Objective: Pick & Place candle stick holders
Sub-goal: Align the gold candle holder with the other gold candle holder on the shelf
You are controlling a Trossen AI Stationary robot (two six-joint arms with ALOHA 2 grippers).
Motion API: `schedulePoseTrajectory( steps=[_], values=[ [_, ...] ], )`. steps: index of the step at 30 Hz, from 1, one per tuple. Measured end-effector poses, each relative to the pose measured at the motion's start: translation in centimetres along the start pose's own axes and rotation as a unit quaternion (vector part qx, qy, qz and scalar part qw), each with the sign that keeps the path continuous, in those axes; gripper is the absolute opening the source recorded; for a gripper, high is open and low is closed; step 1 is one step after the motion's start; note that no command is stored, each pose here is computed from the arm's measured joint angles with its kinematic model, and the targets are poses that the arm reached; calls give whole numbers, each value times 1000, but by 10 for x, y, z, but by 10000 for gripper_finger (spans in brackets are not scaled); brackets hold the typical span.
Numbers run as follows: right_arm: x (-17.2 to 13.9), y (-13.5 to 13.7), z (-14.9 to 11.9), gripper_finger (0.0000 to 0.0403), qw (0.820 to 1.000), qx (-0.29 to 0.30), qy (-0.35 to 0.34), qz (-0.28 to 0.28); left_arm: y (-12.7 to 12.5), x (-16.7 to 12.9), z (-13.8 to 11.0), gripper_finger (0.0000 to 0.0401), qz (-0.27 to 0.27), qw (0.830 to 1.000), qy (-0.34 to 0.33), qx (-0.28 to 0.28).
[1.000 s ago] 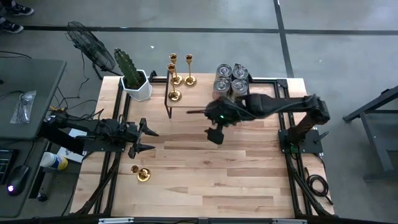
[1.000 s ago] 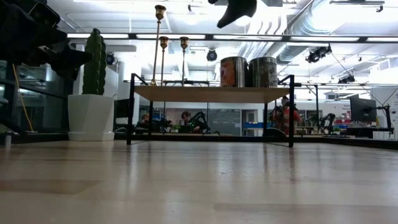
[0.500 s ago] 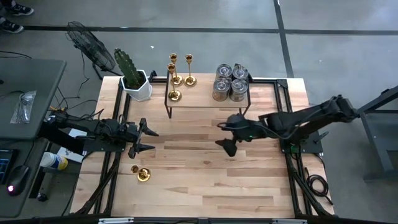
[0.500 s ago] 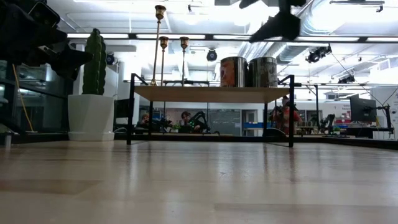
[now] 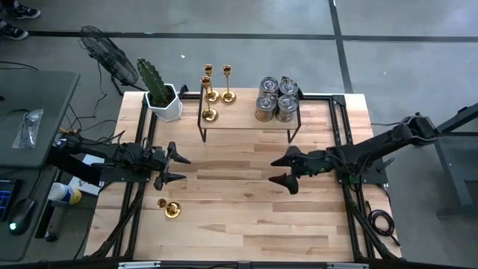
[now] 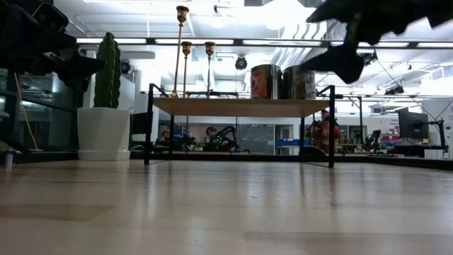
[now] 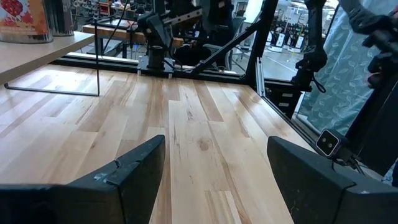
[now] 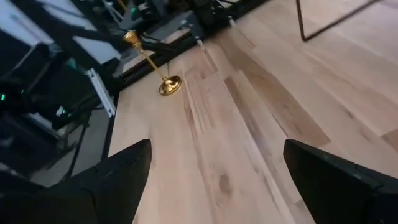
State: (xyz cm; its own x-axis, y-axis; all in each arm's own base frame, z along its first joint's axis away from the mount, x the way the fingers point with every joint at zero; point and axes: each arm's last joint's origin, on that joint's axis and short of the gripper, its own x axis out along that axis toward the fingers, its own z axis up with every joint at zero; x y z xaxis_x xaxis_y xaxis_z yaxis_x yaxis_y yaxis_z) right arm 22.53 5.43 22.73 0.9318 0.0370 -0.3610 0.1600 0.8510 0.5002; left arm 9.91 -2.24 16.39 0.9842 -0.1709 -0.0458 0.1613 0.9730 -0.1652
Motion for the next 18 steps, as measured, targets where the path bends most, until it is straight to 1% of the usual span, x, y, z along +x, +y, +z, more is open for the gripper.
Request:
schedulePoseTrajectory(
  steps=[4, 8, 12, 18],
  values=[
    [-8, -14, -15, 356, 999, -38, -25, 20, 0, 0, 0, 277, 0, 1000, 0, 0],
    [-22, -30, -25, 338, 998, -32, -48, 24, 0, 0, 0, 277, 0, 1000, 0, 0],
    [-37, -45, -34, 294, 997, -30, -66, 23, 0, 0, 0, 277, 0, 1000, 0, 0],
    [-54, -57, -45, 208, 994, -50, -93, 36, 0, 0, 0, 277, 0, 1000, 0, 0]
  ],
)
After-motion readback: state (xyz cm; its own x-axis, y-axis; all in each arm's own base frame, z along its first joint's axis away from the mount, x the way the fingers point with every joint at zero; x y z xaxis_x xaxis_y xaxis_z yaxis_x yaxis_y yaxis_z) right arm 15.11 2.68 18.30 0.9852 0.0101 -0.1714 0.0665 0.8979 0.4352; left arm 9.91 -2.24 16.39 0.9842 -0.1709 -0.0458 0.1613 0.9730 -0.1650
